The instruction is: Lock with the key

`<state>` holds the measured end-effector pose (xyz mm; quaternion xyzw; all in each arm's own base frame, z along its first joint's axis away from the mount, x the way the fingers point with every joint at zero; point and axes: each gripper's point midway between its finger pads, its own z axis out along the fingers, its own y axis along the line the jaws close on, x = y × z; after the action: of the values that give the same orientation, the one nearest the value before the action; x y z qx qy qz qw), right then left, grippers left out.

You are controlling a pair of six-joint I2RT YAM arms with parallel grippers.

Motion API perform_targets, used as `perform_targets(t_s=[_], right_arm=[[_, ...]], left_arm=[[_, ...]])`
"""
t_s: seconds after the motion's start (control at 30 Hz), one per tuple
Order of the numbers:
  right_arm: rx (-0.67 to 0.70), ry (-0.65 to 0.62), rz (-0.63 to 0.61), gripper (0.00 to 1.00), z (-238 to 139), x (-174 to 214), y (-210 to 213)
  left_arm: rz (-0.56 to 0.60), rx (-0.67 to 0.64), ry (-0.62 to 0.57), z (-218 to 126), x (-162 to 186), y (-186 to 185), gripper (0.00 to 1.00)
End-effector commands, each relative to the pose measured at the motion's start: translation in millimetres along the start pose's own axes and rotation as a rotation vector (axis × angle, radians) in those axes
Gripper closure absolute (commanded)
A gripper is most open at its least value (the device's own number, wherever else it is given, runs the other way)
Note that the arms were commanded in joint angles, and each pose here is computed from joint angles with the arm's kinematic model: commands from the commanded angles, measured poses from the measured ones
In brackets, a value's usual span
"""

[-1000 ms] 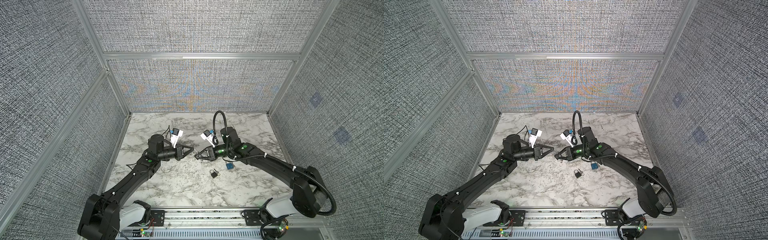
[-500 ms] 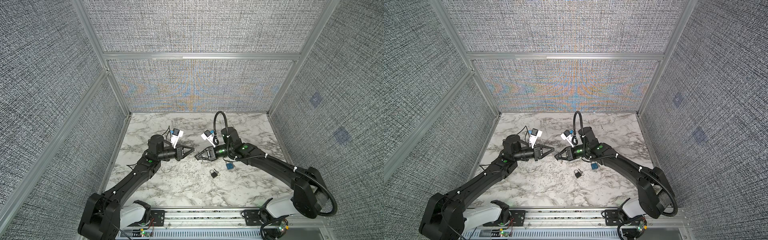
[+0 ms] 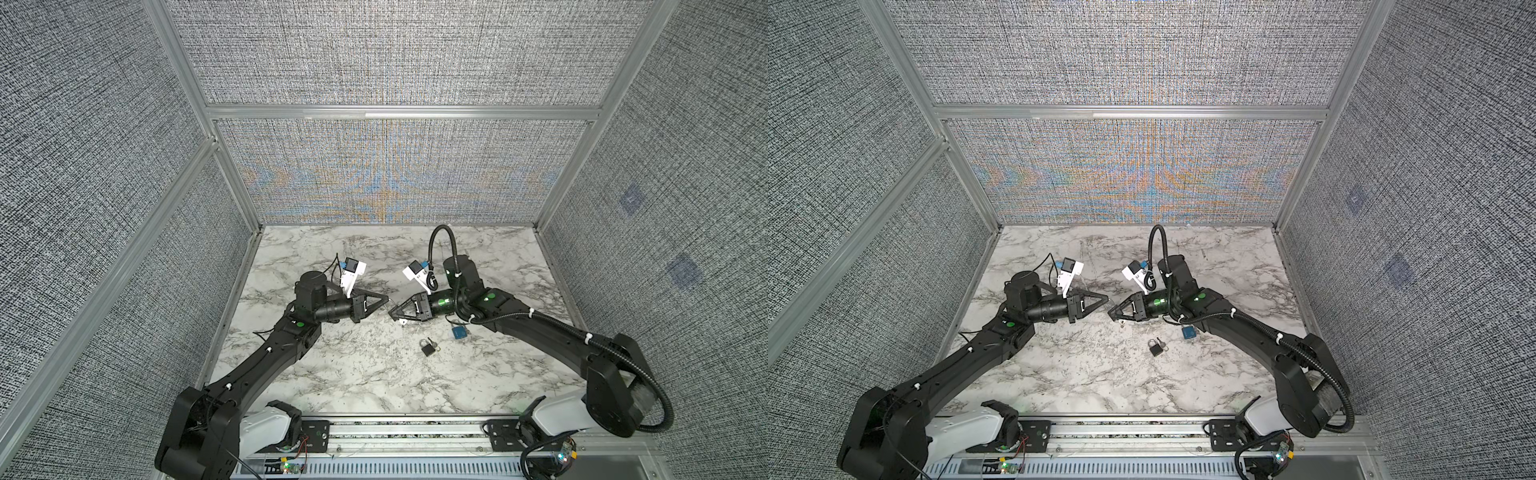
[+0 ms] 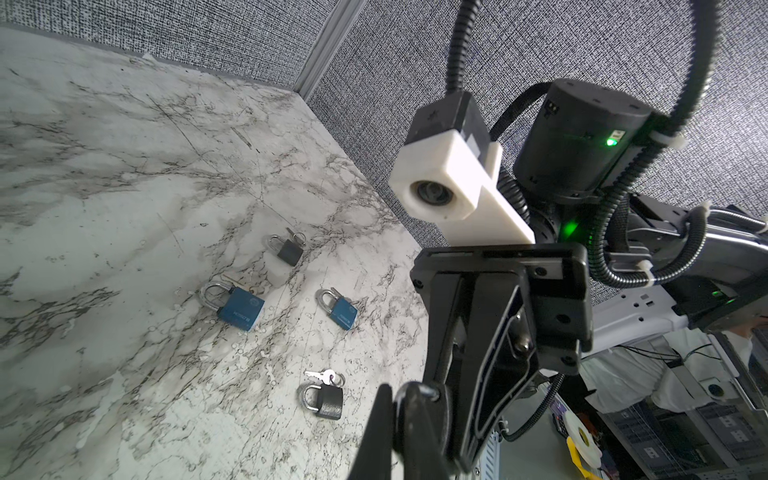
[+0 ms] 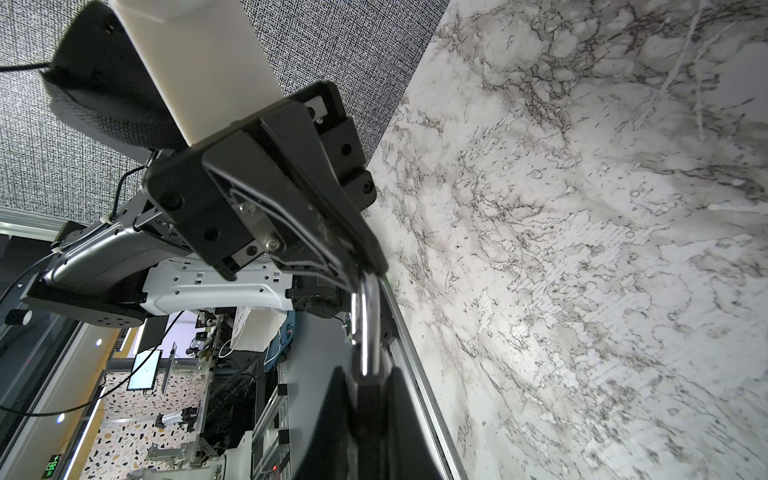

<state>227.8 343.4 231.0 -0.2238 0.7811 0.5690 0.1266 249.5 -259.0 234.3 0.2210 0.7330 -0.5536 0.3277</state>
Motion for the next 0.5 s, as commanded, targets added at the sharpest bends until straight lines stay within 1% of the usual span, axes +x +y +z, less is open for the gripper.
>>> perform_targets(t_s=[0.0, 0.47], right_arm=[[-0.148, -0.026, -0.147, 1.0, -3, -13, 38], [-0.171, -0.039, -0.148, 1.0, -6, -17, 43]], left_arm=[[-0.029, -0.033, 0.015, 2, 8, 8, 1.0], [-0.046, -0.02, 0.044, 8, 25, 3, 1.0]])
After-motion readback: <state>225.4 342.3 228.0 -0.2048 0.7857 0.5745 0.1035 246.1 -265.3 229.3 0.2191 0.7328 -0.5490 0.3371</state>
